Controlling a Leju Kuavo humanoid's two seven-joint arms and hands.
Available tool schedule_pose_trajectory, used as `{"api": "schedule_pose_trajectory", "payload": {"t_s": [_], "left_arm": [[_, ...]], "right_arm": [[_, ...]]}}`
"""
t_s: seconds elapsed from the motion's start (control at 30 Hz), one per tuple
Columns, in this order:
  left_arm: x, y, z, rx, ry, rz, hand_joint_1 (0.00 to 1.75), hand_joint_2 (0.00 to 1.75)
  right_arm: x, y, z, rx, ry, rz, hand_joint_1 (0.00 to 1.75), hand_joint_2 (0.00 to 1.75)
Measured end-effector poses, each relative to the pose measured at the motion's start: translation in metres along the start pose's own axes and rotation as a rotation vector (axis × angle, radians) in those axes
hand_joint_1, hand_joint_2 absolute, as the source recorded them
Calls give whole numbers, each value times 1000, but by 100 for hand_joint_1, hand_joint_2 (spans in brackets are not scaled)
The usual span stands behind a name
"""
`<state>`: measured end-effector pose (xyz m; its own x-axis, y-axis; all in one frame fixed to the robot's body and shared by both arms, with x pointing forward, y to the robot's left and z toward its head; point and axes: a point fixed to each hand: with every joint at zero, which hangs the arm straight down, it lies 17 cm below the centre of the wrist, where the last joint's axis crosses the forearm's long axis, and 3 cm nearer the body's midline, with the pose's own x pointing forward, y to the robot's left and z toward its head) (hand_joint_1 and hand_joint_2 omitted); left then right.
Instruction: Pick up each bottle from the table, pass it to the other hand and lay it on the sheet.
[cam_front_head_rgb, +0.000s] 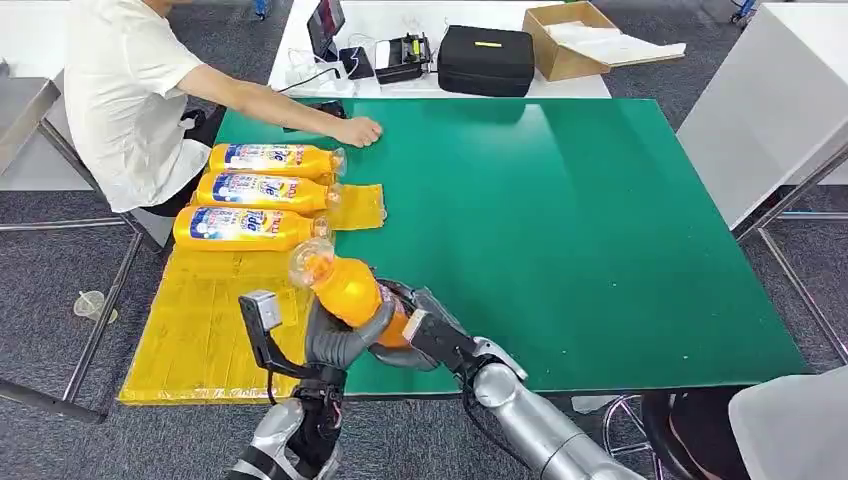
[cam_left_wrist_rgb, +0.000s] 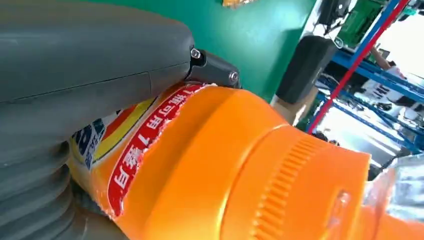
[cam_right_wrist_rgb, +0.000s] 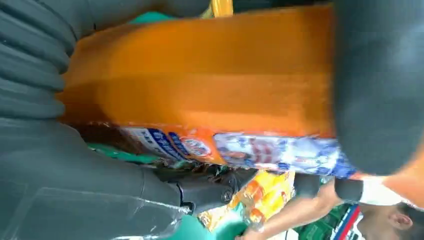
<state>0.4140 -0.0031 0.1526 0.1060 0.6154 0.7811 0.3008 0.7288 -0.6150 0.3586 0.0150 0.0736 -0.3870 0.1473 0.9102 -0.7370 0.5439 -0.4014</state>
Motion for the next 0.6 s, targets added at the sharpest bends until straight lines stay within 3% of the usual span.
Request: {"api": "schedule_pose_trajectory", "payload": {"t_s": [0.23, 0.4, 0.6], "left_arm": [[9, 9, 5, 33, -53, -95, 175, 175], [21, 24, 10, 71, -132, -265, 175, 175], [26, 30, 13, 83, -144, -281, 175, 175]], "right_arm": [[-7, 0, 11, -89, 1, 65, 0, 175], [-30, -19, 50, -246, 70, 186, 0, 175], [-37, -23, 70, -287, 99, 187, 0, 175]]}}
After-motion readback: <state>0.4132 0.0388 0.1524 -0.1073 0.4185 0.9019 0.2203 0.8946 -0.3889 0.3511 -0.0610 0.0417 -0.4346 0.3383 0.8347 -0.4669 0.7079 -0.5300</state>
